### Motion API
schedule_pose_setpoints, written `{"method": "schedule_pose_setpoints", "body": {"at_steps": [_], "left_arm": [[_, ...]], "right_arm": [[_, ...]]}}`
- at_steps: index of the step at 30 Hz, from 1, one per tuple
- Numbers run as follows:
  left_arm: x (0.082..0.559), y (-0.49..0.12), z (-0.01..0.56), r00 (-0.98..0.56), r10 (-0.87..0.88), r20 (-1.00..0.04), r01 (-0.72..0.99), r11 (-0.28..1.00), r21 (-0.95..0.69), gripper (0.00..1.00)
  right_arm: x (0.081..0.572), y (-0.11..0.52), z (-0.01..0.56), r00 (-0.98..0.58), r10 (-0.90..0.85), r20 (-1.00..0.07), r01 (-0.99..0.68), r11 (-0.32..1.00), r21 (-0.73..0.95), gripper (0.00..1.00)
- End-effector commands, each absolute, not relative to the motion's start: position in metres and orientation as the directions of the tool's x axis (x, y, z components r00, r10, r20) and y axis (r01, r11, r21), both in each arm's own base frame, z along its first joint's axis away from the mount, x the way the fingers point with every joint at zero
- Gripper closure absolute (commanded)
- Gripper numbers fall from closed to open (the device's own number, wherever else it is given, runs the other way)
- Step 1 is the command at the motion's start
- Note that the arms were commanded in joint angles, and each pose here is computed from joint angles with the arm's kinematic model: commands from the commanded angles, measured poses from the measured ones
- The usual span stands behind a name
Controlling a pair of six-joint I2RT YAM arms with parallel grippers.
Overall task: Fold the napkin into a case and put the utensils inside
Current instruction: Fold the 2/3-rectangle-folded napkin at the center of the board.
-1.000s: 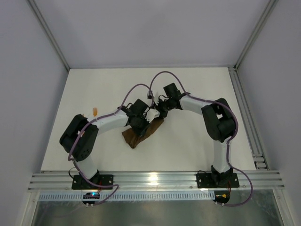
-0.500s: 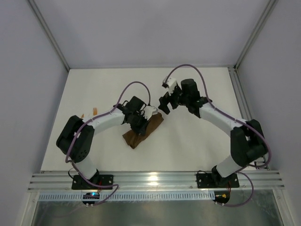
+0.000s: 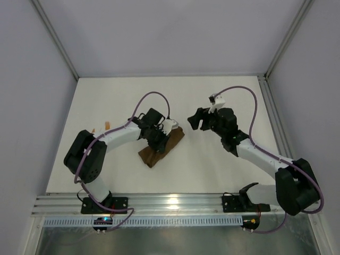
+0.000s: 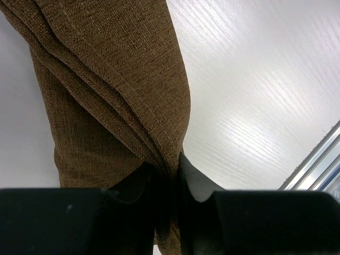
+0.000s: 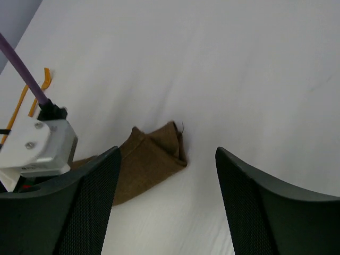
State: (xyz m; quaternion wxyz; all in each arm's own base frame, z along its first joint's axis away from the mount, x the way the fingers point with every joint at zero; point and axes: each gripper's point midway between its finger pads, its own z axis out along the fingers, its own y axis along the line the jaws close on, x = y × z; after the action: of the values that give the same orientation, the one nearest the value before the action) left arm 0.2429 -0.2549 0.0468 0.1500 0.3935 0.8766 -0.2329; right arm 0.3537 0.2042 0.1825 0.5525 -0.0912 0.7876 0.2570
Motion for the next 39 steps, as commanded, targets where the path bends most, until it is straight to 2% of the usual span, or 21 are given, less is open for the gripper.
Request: {"method": "schedule_pose_setpoints", "body": {"at_steps": [1,2,4,6,9,14,18,21,25,28,31,34,36,38,39], "left_arm": [[0.251,-0.265,0.056,-0.642,0.601,-0.476,0.762,0.570,-0.307,0.80],[0.251,-0.265,0.056,-0.643,0.600,-0.476,0.761,0.570,-0.309,0.80],[0.251,-0.265,0.056,-0.642,0.601,-0.475,0.762,0.569,-0.310,0.80],[0.251,-0.265,0.056,-0.642,0.601,-0.476,0.762,0.568,-0.311,0.80],[0.252,-0.265,0.056,-0.646,0.598,-0.474,0.759,0.570,-0.315,0.79],[0.252,-0.266,0.056,-0.649,0.595,-0.475,0.757,0.568,-0.322,0.80],[0.252,-0.266,0.056,-0.648,0.596,-0.475,0.758,0.564,-0.327,0.80],[0.250,-0.266,0.054,-0.652,0.599,-0.465,0.755,0.563,-0.335,0.79],[0.251,-0.266,0.055,-0.653,0.596,-0.468,0.755,0.563,-0.337,0.79],[0.252,-0.266,0.056,-0.650,0.593,-0.474,0.757,0.559,-0.338,0.79],[0.252,-0.265,0.056,-0.651,0.593,-0.474,0.757,0.558,-0.340,0.79],[0.252,-0.264,0.055,-0.653,0.595,-0.467,0.755,0.560,-0.342,0.79],[0.252,-0.264,0.055,-0.656,0.594,-0.466,0.753,0.561,-0.345,0.78],[0.252,-0.263,0.055,-0.659,0.597,-0.456,0.750,0.561,-0.350,0.73],[0.253,-0.263,0.056,-0.656,0.600,-0.457,0.753,0.557,-0.349,0.69]], "right_arm": [[0.311,0.230,0.134,-0.627,0.412,-0.661,-0.236,0.709,0.665,0.25],[0.302,0.226,0.114,-0.641,0.422,-0.641,-0.183,0.727,0.662,0.24],[0.283,0.244,0.103,-0.666,0.383,-0.640,-0.190,0.742,0.642,0.22],[0.279,0.255,0.102,-0.673,0.381,-0.634,-0.194,0.737,0.648,0.17],[0.277,0.270,0.094,-0.709,0.399,-0.581,-0.169,0.703,0.690,0.17],[0.278,0.281,0.058,-0.772,0.412,-0.483,-0.067,0.704,0.707,0.21],[0.288,0.289,0.051,-0.768,0.430,-0.474,-0.062,0.687,0.724,0.26],[0.294,0.295,0.044,-0.775,0.424,-0.469,-0.054,0.695,0.717,0.32],[0.294,0.298,0.034,-0.789,0.436,-0.434,-0.016,0.691,0.723,0.48],[0.297,0.299,0.029,-0.791,0.437,-0.428,-0.003,0.697,0.717,0.55],[0.300,0.301,0.026,-0.795,0.434,-0.424,0.004,0.702,0.712,0.57],[0.302,0.304,0.027,-0.796,0.435,-0.421,0.003,0.698,0.716,0.66],[0.302,0.303,0.027,-0.795,0.438,-0.420,0.009,0.701,0.713,0.77],[0.305,0.303,0.030,-0.790,0.438,-0.428,0.006,0.705,0.709,0.85],[0.304,0.301,0.029,-0.793,0.433,-0.427,0.012,0.713,0.701,0.92]]}}
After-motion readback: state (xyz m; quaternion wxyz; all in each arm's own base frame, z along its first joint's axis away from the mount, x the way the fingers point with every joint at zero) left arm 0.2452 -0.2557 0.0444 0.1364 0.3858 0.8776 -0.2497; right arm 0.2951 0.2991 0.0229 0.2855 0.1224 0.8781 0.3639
